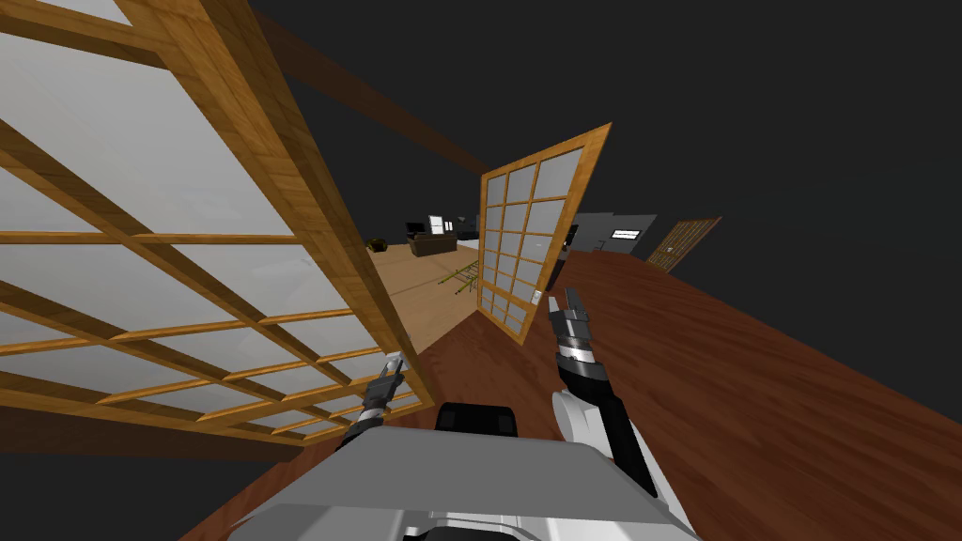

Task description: Pull the door open

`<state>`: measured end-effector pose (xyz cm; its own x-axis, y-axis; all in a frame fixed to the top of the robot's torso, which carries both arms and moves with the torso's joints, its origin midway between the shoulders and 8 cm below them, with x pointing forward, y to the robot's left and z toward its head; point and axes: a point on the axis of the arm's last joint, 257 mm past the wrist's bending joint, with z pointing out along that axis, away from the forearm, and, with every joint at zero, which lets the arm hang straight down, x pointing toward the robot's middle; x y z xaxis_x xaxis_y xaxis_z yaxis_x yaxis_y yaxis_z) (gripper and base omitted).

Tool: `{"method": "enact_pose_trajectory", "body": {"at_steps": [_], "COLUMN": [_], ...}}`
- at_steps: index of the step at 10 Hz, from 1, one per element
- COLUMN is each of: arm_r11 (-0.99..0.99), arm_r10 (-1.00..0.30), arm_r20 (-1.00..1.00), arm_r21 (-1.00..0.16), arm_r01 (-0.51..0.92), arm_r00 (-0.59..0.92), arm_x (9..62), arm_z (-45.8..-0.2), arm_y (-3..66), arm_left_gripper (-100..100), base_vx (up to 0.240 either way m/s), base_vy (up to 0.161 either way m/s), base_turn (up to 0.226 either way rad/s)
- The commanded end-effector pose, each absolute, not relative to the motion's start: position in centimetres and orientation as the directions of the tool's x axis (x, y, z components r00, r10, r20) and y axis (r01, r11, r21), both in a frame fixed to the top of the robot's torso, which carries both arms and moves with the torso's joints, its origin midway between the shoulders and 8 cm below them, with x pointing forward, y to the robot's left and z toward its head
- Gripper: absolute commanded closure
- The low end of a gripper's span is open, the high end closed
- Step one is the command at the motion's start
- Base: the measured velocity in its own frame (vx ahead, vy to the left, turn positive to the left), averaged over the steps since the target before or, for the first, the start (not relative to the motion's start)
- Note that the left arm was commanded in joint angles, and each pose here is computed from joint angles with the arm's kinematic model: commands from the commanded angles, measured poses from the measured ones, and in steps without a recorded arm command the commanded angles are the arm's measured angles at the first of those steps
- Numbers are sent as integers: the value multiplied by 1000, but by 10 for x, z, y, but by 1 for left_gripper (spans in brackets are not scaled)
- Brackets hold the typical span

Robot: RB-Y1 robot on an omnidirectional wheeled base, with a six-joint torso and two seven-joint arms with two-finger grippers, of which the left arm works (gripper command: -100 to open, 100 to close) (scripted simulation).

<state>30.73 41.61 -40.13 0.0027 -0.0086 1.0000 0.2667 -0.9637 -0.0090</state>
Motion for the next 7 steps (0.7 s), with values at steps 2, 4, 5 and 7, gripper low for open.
{"method": "enact_pose_trajectory", "body": {"at_steps": [2, 4, 5, 7], "arm_r11": [-975, -982, -985, -987], "arm_r10": [-5, -2, -1, 3], "arm_r20": [1000, 1000, 1000, 1000], "arm_r21": [-4, -2, -1, 0], "arm_r01": [223, 186, 170, 161], "arm_r00": [-2, -1, -1, 15], "arm_x": [301, 295, 293, 288], "arm_z": [-400, -399, -398, -404], "arm_y": [412, 410, 409, 406], "arm_left_gripper": [100, 100, 100, 100], "base_vx": [-213, -248, -205, -115], "base_vy": [38, 40, 30, 18], "base_turn": [-150, -170, -117, -62]}}
